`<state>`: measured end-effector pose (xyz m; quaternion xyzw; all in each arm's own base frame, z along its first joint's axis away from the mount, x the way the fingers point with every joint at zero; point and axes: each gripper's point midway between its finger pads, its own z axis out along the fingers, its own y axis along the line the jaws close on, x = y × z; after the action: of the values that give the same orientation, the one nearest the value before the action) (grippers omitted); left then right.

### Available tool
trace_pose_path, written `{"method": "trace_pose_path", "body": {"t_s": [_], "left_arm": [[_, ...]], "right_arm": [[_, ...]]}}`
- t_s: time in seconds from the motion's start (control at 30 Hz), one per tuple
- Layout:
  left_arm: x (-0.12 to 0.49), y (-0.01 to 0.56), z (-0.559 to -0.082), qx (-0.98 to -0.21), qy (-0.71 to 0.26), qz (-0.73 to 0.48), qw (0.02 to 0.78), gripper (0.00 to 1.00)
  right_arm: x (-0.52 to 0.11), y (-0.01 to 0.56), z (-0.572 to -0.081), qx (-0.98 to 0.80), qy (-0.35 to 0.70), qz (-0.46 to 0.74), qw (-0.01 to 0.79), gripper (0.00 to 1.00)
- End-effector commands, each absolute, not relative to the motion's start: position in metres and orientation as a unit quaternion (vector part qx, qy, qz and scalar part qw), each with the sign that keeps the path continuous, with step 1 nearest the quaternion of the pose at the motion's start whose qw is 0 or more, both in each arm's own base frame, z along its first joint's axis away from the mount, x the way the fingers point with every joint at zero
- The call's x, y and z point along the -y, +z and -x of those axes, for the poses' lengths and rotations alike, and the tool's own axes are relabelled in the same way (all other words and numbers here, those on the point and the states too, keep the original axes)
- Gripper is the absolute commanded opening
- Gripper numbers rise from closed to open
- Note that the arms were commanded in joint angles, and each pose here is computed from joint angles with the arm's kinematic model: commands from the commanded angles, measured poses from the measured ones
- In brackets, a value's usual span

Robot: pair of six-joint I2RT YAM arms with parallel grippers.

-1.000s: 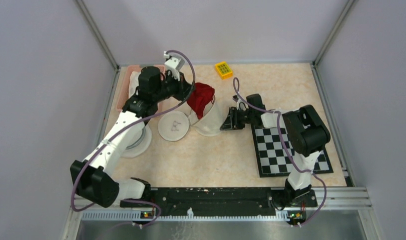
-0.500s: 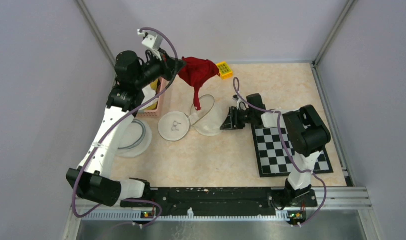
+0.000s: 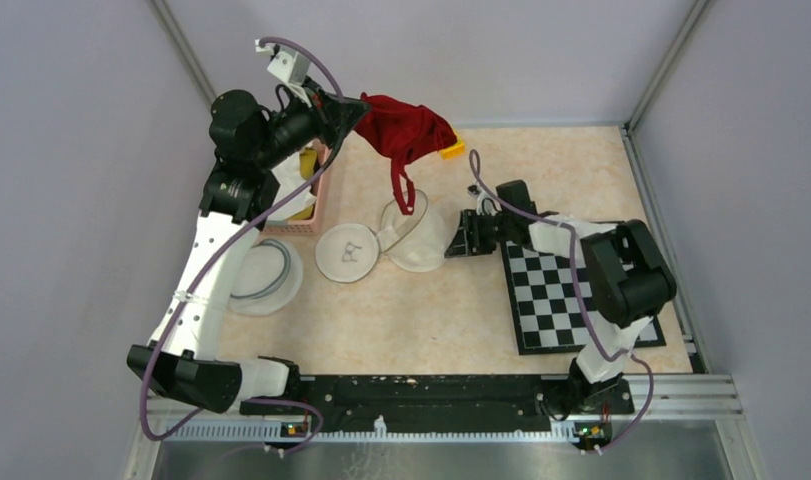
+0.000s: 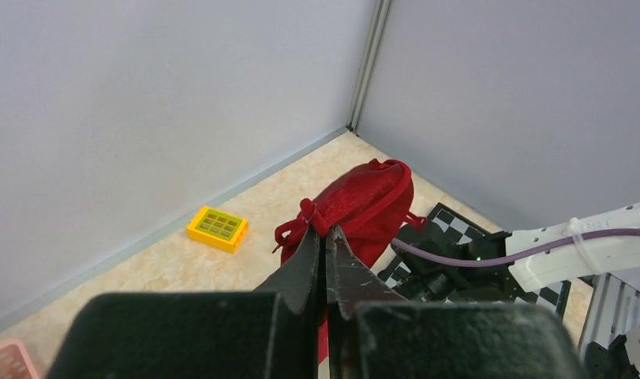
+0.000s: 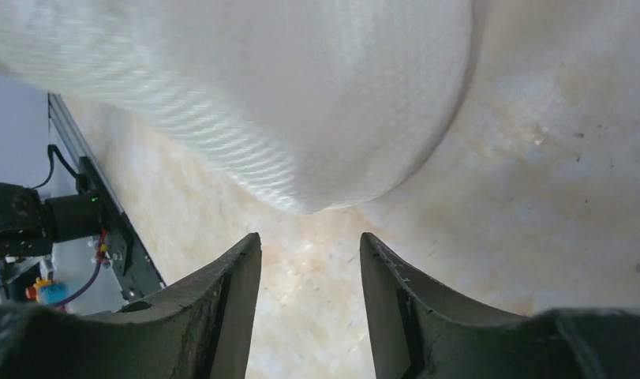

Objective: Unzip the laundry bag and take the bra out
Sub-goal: Pick up the bra from the laundry bag, then place the bra in the bin.

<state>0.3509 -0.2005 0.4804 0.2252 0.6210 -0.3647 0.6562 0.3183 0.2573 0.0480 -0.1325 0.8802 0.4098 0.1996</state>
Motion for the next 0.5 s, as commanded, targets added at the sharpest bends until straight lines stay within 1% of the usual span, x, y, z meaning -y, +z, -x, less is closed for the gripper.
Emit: {"method": "trace_pose_path", "body": {"t_s": [0.0, 0.13, 0.27, 0.4, 0.47], "left_arm": [[0.2, 0.508, -0.331, -0.59, -0.383, -0.231, 0.673, 0.0], [0.202, 0.504, -0.328, -0.594, -0.395, -0.227, 0.663, 0.0], [0.201, 0.493, -0.331, -0.608, -0.401, -0.21, 0.652, 0.0], [0.203, 0.476, -0.334, -0.626, -0.425, -0.179, 0.629, 0.0], [0.206, 0.468, -0.334, -0.634, -0.445, -0.163, 0.611, 0.0]], "right_arm": [[-0.263, 0.148, -0.329, -0.83, 0.429, 0.203, 0.295, 0.5], [-0.261, 0.212, -0.315, -0.791, 0.438, 0.25, 0.346, 0.54], [-0.258, 0.271, -0.29, -0.741, 0.458, 0.3, 0.389, 0.54], [-0.257, 0.315, -0.274, -0.704, 0.475, 0.307, 0.43, 0.56], [-0.258, 0.333, -0.275, -0.697, 0.484, 0.295, 0.439, 0.56]]}}
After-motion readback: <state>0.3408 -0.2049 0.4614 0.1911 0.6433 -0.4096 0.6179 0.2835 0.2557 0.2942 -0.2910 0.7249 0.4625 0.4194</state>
